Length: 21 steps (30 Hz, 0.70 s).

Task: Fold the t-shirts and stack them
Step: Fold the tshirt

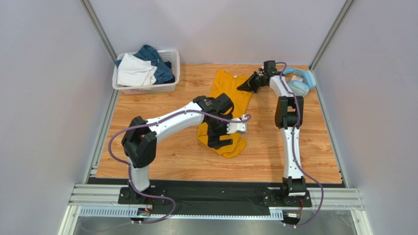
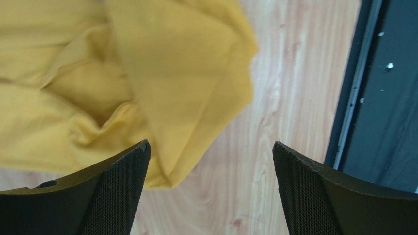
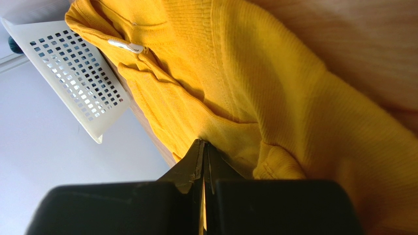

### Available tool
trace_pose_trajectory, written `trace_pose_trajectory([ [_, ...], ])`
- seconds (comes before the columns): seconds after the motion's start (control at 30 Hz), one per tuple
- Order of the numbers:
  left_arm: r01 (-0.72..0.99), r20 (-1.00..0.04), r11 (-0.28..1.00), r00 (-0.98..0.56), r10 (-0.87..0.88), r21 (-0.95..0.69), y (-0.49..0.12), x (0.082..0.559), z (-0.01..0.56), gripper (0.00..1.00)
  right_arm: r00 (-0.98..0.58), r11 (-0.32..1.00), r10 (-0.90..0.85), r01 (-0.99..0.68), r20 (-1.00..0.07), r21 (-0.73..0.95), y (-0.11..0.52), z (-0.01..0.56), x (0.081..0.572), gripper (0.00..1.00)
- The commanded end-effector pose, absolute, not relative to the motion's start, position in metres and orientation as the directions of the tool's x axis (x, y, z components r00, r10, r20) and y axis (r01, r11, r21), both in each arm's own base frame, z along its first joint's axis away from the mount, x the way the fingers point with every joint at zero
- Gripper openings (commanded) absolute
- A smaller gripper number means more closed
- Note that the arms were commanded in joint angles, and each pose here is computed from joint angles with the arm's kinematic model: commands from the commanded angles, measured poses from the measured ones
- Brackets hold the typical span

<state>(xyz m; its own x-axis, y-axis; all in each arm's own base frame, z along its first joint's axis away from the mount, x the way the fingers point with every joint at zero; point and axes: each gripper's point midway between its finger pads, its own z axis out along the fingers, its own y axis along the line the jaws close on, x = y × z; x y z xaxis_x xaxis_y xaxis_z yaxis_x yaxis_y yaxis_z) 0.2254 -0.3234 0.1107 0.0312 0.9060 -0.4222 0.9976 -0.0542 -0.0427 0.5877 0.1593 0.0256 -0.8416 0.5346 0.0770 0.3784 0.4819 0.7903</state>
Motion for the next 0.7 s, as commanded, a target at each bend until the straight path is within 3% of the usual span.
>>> trace_pose_trajectory([
  [0.0,0.993,-0.473,-0.096,0.051,0.88,-0.072,-0.347,0.212,0.102,1.0,-0.817,0.533,0.574,0.413,0.043,0.739,0.145,0.011,0.59,0.0],
  [0.13,0.991,-0.412,-0.03,-0.028,0.911,-0.134,-0.361,0.22,0.086,1.0,-0.819,0.534,0.572,0.412,0.044,0.738,0.145,0.007,0.59,0.0],
  [0.37,0.993,-0.443,-0.01,-0.045,0.895,-0.121,-0.399,0.247,0.073,1.0,-0.829,0.543,0.557,0.409,0.05,0.734,0.146,0.003,0.583,0.0],
  [0.53,0.989,-0.386,0.01,-0.066,0.92,-0.145,-0.4,0.251,0.047,1.0,-0.832,0.539,0.552,0.405,0.054,0.739,0.147,0.004,0.583,0.0],
  [0.57,0.988,-0.378,0.006,-0.066,0.924,-0.157,-0.398,0.248,0.042,0.98,-0.833,0.54,0.551,0.403,0.051,0.739,0.147,0.005,0.583,0.0],
  [0.67,0.974,-0.371,-0.018,-0.069,0.926,-0.225,-0.394,0.234,0.045,0.78,-0.832,0.539,0.553,0.405,0.052,0.739,0.146,0.005,0.583,0.0],
])
